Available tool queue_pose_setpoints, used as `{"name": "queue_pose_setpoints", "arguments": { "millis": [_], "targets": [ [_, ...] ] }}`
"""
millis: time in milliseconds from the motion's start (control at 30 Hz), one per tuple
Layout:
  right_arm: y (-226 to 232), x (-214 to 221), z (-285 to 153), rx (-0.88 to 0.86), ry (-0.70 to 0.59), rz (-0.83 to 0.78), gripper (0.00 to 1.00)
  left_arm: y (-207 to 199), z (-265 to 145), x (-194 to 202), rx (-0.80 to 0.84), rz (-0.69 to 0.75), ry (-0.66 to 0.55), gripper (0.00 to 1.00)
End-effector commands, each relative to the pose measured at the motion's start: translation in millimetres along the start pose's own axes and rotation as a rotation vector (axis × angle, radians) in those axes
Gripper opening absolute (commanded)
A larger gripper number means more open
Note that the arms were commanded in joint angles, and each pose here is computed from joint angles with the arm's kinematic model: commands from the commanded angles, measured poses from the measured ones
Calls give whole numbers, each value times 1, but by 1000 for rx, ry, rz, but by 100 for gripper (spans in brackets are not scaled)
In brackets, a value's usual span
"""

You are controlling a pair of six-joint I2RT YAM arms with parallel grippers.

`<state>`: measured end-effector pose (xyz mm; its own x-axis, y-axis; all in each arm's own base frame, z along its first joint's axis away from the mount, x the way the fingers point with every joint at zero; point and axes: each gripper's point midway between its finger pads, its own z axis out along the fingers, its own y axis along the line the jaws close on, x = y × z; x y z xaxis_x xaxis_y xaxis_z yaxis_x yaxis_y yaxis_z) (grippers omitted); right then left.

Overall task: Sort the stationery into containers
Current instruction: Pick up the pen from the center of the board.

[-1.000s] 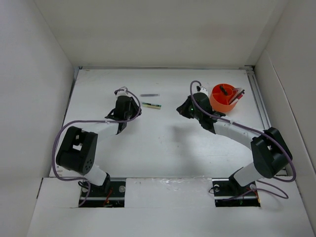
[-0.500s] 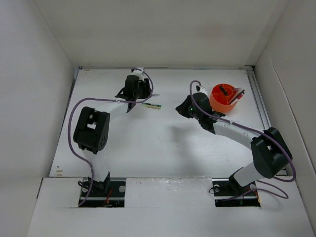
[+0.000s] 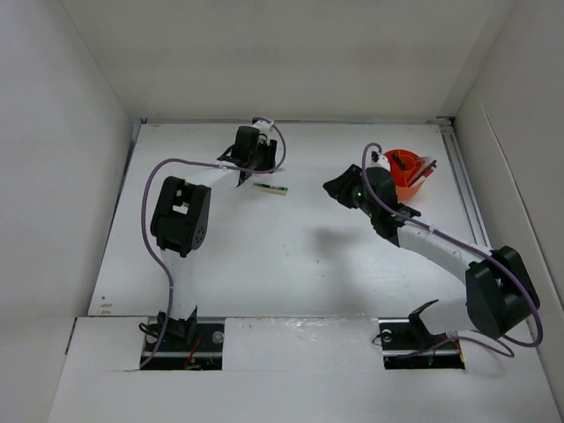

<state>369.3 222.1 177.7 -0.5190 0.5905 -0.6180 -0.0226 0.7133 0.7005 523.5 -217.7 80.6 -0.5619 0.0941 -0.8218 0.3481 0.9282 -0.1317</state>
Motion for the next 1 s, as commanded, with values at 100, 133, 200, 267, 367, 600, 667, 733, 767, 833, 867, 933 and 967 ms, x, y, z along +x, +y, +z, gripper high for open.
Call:
{"name": "queue_pose_setpoints", "arguments": {
  "millis": [100, 133, 200, 267, 367, 600, 667, 733, 767, 833, 867, 933, 967],
  "targets": [
    [18, -7, -2, -85, -4, 12, 42, -16, 3, -6, 53, 122, 25, 48],
    [18, -7, -2, -85, -4, 12, 42, -13, 8, 3, 42, 120, 51, 48],
    [18, -7, -2, -85, -4, 12, 42, -10, 12, -7, 19, 120, 47, 48],
    [20, -6, -1, -92, 4, 11, 42, -8, 19, -6, 9, 119, 71, 48],
    [20, -6, -1, -92, 4, 11, 42, -9, 28, -5, -10, 125, 90, 48],
    [19, -8, -1, -93, 5, 14, 42, -4, 34, 1, -42, 105, 115, 48],
    [20, -10, -1, -100, -1, 14, 42, -2, 34, 1, -52, 95, 114, 49],
    [20, -10, -1, -100, -1, 14, 42, 0, 35, 1, -65, 87, 125, 49],
    [21, -8, -1, -105, 6, 14, 42, 0, 38, 6, -67, 86, 139, 49],
    [21, -8, -1, -105, 6, 14, 42, 5, 41, 11, -97, 68, 166, 49],
    [21, -8, -1, -105, 6, 14, 42, 5, 43, 14, -98, 68, 177, 49],
    [21, -8, -1, -105, 6, 14, 42, 8, 44, 20, -117, 45, 192, 49],
    [21, -8, -1, -105, 6, 14, 42, 8, 44, 20, -117, 45, 192, 49]
  ]
}}
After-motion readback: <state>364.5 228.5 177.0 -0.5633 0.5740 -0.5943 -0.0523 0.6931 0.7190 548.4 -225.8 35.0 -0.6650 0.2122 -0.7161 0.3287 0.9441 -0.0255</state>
